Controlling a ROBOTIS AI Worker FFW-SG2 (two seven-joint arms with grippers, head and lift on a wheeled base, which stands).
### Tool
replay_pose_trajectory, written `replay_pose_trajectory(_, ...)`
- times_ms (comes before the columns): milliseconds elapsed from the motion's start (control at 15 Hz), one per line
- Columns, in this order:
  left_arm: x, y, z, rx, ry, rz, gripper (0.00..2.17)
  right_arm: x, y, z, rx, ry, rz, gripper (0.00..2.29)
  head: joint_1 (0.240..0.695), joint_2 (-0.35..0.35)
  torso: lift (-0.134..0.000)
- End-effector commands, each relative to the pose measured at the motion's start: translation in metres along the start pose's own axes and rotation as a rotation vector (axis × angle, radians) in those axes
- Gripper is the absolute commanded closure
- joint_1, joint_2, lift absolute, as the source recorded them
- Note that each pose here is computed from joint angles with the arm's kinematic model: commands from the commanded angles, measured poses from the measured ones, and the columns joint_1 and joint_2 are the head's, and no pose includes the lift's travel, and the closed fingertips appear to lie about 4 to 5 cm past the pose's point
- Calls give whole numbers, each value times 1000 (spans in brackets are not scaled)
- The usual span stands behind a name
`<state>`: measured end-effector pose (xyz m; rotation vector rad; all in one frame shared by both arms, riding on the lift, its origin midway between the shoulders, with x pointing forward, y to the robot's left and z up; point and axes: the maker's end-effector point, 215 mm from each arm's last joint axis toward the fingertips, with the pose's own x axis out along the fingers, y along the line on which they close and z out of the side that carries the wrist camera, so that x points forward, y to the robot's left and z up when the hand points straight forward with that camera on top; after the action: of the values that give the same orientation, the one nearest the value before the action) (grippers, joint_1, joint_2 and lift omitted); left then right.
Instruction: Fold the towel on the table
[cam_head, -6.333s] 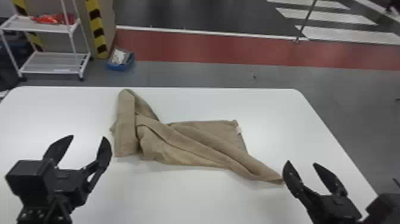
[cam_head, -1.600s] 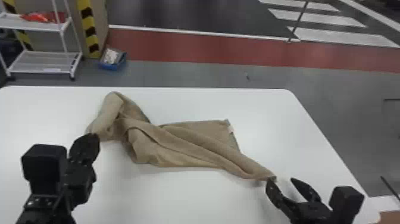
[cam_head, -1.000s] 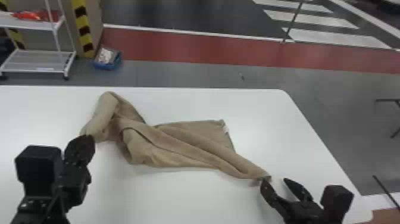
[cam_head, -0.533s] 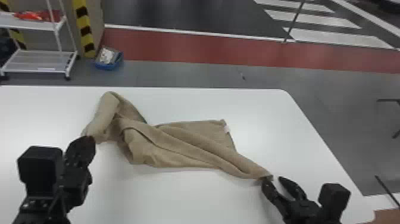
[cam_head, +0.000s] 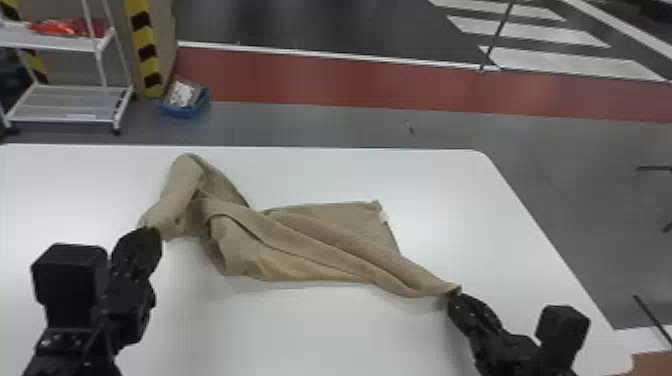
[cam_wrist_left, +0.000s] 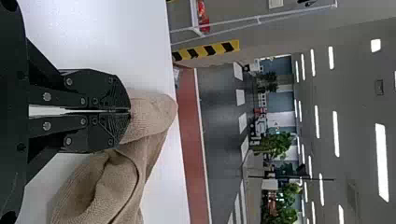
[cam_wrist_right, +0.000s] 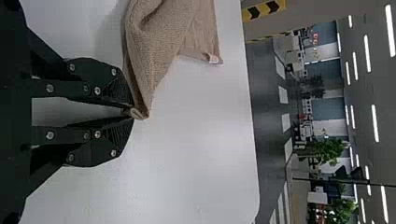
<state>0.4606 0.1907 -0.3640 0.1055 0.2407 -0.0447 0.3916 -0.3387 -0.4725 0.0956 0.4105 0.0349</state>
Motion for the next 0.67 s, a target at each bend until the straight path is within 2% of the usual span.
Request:
replay_pose_trajectory(0, 0, 2, 1, 4, -2, 6, 1096, -2, 4, 8, -3, -18, 7, 967, 695, -194, -128)
replay_pose_trajectory(200, -5, 17, 20, 5, -37, 32, 1092, -8, -1, 41, -24, -73, -3, 967, 695, -185, -128)
replay_pose_trajectory(400, -17, 45, 43, 79, -51, 92, 1096, -15, -13, 92, -54, -139, 1, 967, 695, -179, -128)
replay_pose_trajectory(600, -33, 69, 86, 103, -112, 137, 1096, -23, -19, 141, -84, -197, 2, 967, 695, -163, -128)
